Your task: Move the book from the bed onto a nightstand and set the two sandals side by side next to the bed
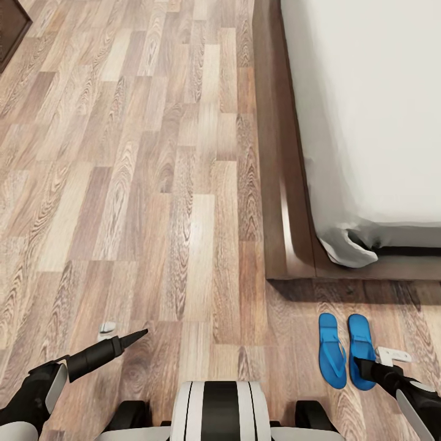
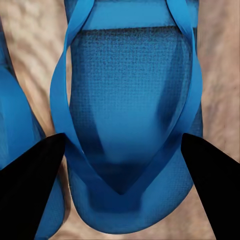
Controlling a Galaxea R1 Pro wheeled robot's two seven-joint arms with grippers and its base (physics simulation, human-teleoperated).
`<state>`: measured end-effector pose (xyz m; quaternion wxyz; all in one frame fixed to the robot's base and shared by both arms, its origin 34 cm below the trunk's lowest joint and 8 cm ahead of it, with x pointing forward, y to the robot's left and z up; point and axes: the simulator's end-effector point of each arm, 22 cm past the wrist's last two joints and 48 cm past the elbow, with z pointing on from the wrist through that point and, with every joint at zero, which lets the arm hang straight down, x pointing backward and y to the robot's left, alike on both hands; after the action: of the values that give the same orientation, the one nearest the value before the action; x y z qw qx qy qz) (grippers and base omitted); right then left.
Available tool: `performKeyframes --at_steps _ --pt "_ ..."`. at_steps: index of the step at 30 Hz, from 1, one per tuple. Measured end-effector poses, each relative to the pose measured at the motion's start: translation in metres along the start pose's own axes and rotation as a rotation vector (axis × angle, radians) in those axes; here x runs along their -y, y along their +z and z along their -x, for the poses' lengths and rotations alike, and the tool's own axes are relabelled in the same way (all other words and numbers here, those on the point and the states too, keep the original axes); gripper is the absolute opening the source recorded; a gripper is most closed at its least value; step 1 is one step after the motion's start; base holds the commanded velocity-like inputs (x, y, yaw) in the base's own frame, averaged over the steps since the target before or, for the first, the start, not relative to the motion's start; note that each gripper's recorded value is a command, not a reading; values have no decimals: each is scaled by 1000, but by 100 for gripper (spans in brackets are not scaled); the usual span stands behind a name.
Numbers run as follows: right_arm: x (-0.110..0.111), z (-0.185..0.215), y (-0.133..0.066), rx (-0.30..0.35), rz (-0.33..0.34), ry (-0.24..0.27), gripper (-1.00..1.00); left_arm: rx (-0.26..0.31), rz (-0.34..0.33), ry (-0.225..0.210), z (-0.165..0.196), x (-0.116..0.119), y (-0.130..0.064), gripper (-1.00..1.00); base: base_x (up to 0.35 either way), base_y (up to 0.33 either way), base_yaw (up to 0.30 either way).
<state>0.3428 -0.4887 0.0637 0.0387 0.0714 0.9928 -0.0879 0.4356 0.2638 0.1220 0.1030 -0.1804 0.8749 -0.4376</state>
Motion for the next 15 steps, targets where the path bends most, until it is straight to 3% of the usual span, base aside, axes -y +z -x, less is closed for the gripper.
performKeyframes --at_steps 15 --pt "-1 -4 2 -8 2 1 -100 -5 5 -7 -3 -4 1 100 0 3 0"
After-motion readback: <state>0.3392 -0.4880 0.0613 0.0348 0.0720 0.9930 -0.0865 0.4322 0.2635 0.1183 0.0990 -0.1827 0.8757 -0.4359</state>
